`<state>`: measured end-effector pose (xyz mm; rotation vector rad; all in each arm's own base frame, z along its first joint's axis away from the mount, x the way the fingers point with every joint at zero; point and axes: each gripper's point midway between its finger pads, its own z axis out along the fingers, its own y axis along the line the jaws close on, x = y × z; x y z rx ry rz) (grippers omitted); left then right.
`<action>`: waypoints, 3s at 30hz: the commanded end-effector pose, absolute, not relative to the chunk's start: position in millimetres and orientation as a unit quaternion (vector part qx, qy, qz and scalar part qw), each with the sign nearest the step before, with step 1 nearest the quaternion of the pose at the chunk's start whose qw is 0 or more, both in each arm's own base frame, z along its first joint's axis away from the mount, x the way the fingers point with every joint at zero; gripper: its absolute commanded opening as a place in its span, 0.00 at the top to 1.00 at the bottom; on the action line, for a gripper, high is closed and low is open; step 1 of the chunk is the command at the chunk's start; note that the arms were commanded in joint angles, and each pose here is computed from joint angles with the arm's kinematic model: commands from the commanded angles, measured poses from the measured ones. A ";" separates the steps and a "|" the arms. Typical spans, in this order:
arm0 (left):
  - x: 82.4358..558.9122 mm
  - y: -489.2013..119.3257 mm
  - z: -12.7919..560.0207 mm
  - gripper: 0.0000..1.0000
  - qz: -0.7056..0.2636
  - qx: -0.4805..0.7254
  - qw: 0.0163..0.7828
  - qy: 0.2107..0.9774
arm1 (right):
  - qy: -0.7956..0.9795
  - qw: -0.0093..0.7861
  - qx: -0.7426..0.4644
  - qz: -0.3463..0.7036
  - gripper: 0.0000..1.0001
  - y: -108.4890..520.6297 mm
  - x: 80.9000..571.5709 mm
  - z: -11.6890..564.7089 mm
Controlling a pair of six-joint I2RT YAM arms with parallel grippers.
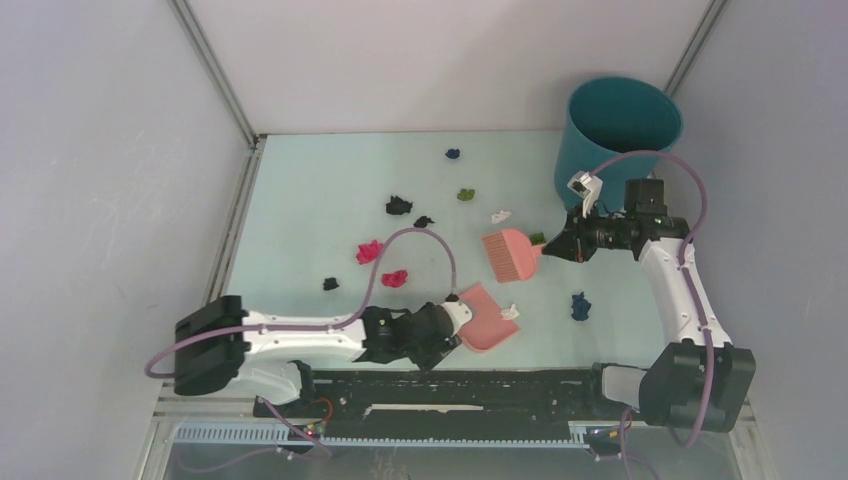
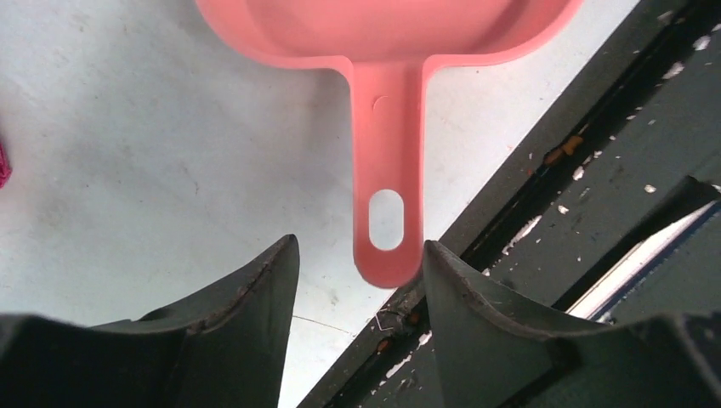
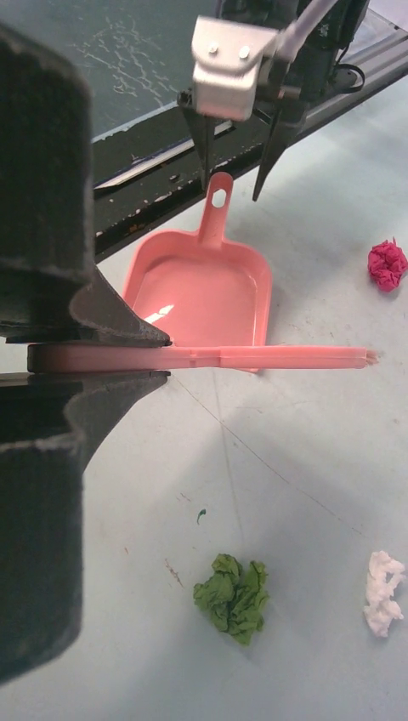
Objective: Sweep away the paper scraps from the table
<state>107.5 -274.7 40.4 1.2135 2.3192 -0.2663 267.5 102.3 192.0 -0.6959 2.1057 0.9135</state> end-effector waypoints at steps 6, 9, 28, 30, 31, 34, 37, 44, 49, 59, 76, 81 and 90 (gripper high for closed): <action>110.5 -302.9 57.7 0.42 -0.198 0.409 0.331 0.827 | 0.816 0.367 -0.268 0.358 1.00 101.5 275.9 190.7; 110.9 -305.1 52.6 0.44 -0.203 0.410 0.336 0.823 | 0.810 0.372 -0.272 0.363 1.00 103.7 273.5 195.7; 93.4 -289.8 95.9 1.00 -0.161 0.466 0.257 0.831 | 0.854 0.353 -0.286 0.253 1.00 74.0 260.9 224.7; 85.3 -281.8 101.3 1.00 -0.157 0.486 0.230 0.829 | 0.877 0.338 -0.281 0.195 1.00 55.2 257.7 227.6; 81.6 -279.0 102.9 1.00 -0.155 0.494 0.215 0.828 | 0.890 0.327 -0.275 0.162 1.00 44.0 256.5 228.5; 74.2 -273.8 101.6 1.00 -0.139 0.520 0.176 0.824 | 0.922 0.287 -0.253 0.065 1.00 7.4 250.9 231.9; 74.8 -270.1 94.2 1.00 -0.114 0.540 0.149 0.820 | 0.945 0.241 -0.221 -0.026 1.00 -29.4 241.2 229.5; 74.9 -275.4 84.2 1.00 -0.114 0.542 0.121 0.824 | 0.966 0.161 -0.139 -0.150 1.00 -92.6 222.1 212.6; 92.9 -283.5 87.3 1.00 -0.106 0.539 0.148 0.822 | 0.965 0.138 -0.083 -0.205 1.00 -123.1 225.9 189.9; 94.7 -284.6 69.7 1.00 -0.102 0.549 0.101 0.823 | 0.991 0.093 -0.074 -0.062 1.00 -57.6 225.8 143.3; 111.5 -319.4 60.4 1.00 -0.120 0.547 0.118 0.820 | 0.955 0.083 -0.206 0.199 1.00 103.9 229.7 150.6; 114.4 -322.4 59.2 1.00 -0.129 0.544 0.124 0.820 | 0.938 0.071 -0.226 0.253 1.00 130.4 229.2 158.7; 125.4 -314.0 57.7 1.00 -0.116 0.539 0.144 0.822 | 0.916 0.073 -0.242 0.312 1.00 148.9 216.1 187.3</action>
